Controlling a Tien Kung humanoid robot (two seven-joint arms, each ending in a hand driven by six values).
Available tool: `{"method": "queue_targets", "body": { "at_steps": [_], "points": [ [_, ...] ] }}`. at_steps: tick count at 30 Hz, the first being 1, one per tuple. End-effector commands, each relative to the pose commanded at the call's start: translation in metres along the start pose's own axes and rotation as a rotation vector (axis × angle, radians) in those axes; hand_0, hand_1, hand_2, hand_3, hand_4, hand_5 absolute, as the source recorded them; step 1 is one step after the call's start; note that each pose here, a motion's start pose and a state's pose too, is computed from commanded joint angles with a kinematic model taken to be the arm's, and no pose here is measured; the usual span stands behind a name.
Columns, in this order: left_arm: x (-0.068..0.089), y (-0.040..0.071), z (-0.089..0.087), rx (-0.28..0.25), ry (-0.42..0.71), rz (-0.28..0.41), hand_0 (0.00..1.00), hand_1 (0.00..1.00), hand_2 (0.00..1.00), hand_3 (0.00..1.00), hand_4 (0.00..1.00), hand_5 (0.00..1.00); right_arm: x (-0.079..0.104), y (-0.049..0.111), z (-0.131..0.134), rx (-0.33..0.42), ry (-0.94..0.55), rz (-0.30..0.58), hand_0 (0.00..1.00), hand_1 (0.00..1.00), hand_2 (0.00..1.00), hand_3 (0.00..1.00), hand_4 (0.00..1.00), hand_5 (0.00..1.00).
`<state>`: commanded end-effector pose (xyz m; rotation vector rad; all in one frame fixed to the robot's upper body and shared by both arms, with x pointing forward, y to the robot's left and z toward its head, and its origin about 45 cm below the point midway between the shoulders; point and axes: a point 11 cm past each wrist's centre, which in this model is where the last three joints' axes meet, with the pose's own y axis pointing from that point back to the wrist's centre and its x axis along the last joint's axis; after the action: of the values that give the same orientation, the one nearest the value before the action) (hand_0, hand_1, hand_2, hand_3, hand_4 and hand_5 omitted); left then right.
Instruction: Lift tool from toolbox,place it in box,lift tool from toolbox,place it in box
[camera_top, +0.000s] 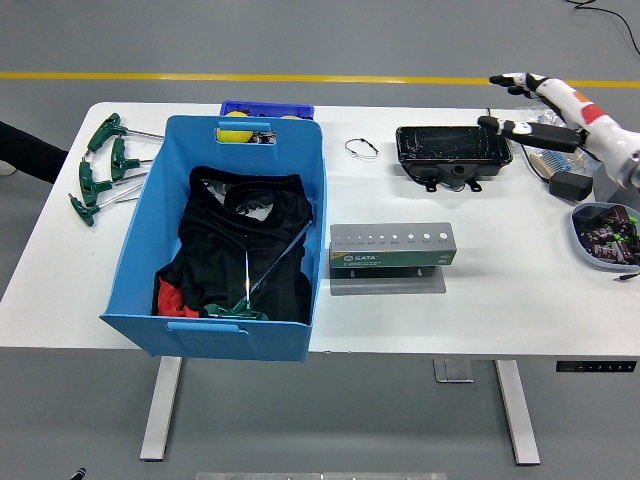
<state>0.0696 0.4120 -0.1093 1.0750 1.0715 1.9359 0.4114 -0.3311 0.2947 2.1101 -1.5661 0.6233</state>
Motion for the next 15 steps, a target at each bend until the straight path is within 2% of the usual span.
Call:
{"method": "queue_targets", "body": {
  "at_steps": [4,5,7,10,11,12,15],
  "points": [
    [-0.002,0.001,-0.005,0.01,0.006,-0.001,0.823,0.853,0.866,0.766,0.745,0.6,0.001,0.028,0.031,-0.046,-0.248,0.032,0.98,0.922,0.903,0.887,0.998,0.78],
    [-0.003,0.001,-0.006,0.012,0.009,-0.001,0.819,0.845,0.865,0.765,0.743,0.599,-0.001,0.035,0.039,-0.059,-0.308,0.035,0.949,0.902,0.894,0.883,0.998,0.842],
    [-0.004,0.001,-0.008,0.016,0.014,-0.003,0.819,0.845,0.865,0.765,0.743,0.599,-0.005,0.051,0.059,-0.094,-0.435,0.06,0.949,0.902,0.894,0.883,0.998,0.842],
    [-0.005,0.001,-0.009,0.02,0.013,-0.006,0.819,0.845,0.865,0.765,0.743,0.599,-0.021,0.079,0.092,-0.153,-0.593,0.104,0.949,0.902,0.894,0.883,0.998,0.842],
    [-0.005,0.001,-0.01,0.021,0.012,-0.007,0.816,0.834,0.862,0.761,0.743,0.604,-0.027,0.086,0.099,-0.166,-0.625,0.116,0.928,0.885,0.891,0.885,0.998,0.889],
    [-0.006,0.002,-0.01,0.022,0.012,-0.007,0.816,0.834,0.862,0.761,0.743,0.604,-0.034,0.095,0.109,-0.186,-0.657,0.128,0.928,0.885,0.891,0.885,0.998,0.889],
    [-0.007,0.002,-0.012,0.029,0.016,-0.002,0.816,0.834,0.862,0.761,0.743,0.604,-0.053,0.113,0.124,-0.208,-0.753,0.166,0.928,0.885,0.891,0.885,0.998,0.889]
  ]
}}
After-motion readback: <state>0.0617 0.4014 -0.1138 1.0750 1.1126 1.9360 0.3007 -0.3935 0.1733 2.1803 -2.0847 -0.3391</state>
